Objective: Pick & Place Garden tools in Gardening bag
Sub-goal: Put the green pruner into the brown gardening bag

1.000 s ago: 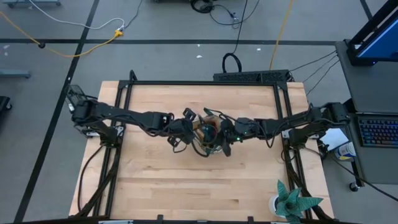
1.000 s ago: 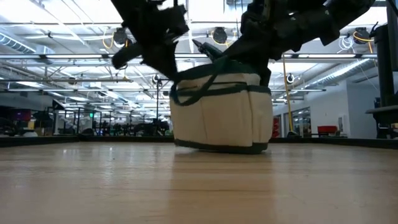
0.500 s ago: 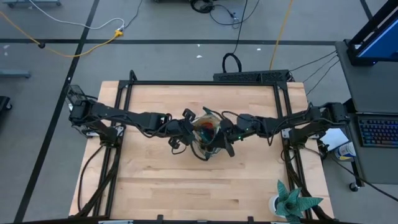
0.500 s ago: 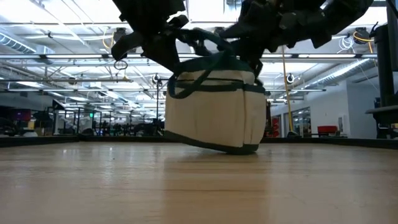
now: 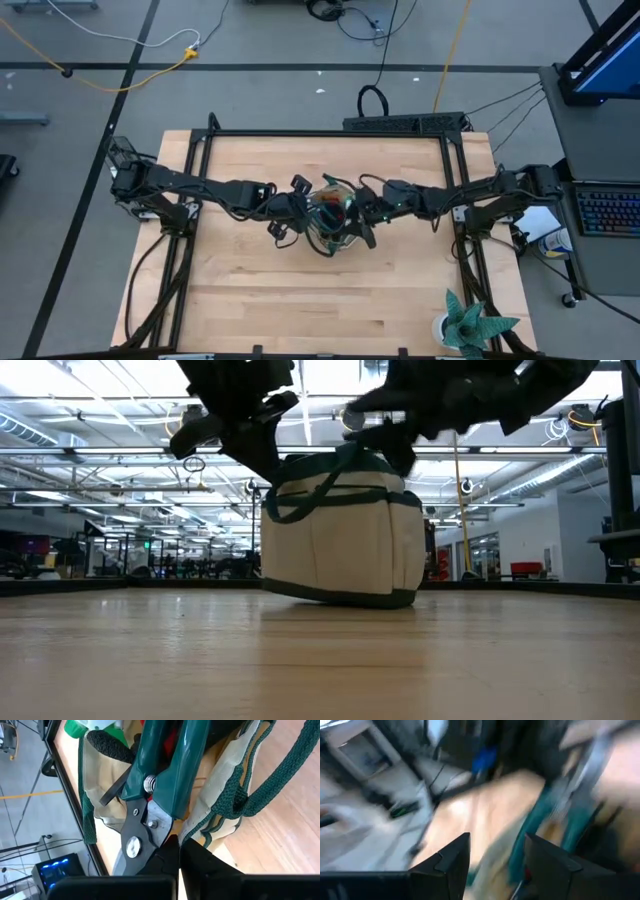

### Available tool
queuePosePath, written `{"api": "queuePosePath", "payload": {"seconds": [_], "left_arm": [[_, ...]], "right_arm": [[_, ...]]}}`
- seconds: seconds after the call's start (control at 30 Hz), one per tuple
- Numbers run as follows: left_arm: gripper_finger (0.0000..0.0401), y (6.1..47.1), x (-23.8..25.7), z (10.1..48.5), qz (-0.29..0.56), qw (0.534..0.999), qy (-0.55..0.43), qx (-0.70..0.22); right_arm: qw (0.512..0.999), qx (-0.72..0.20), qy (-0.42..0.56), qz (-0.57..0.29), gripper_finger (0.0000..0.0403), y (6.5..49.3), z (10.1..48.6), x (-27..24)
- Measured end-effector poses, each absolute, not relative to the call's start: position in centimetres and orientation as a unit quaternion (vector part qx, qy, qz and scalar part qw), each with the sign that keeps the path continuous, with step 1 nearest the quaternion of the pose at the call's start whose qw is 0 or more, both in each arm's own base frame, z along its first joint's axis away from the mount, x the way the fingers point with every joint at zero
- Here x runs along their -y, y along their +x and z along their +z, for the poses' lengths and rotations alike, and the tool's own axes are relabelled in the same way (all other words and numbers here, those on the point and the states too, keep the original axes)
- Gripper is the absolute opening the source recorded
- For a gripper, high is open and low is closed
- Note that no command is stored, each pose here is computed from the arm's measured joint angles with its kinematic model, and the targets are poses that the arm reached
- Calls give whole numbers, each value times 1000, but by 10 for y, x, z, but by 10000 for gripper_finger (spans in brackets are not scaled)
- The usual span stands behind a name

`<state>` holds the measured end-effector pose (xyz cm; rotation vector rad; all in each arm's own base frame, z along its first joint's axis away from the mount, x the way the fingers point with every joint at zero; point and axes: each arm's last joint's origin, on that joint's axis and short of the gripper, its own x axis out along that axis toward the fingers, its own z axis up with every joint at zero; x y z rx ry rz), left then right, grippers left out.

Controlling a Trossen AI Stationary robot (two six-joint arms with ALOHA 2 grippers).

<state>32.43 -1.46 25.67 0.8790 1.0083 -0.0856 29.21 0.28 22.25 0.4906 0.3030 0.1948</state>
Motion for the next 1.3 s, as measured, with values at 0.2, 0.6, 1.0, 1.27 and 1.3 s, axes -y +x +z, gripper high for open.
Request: {"api": "queuePosePath", "payload": {"seconds": [0.2,0.6,1.0,1.27,1.3], "left_arm": [[13,327,15,259,-35,791,410,-453],[8,331,15,262,-27,802,412,-432],[5,334,10,264,-8,839,349,-417],[6,333,10,262,-23,843,331,-424],[5,332,10,261,-27,841,329,-429]], "right_arm": [[992,-70,84,-61,164,295,232,12],[987,-153,48,-22,152,296,212,16],[973,-229,-16,-13,150,291,199,17],[964,-263,-19,21,74,287,193,14],[962,-273,-18,22,62,286,191,13]]}}
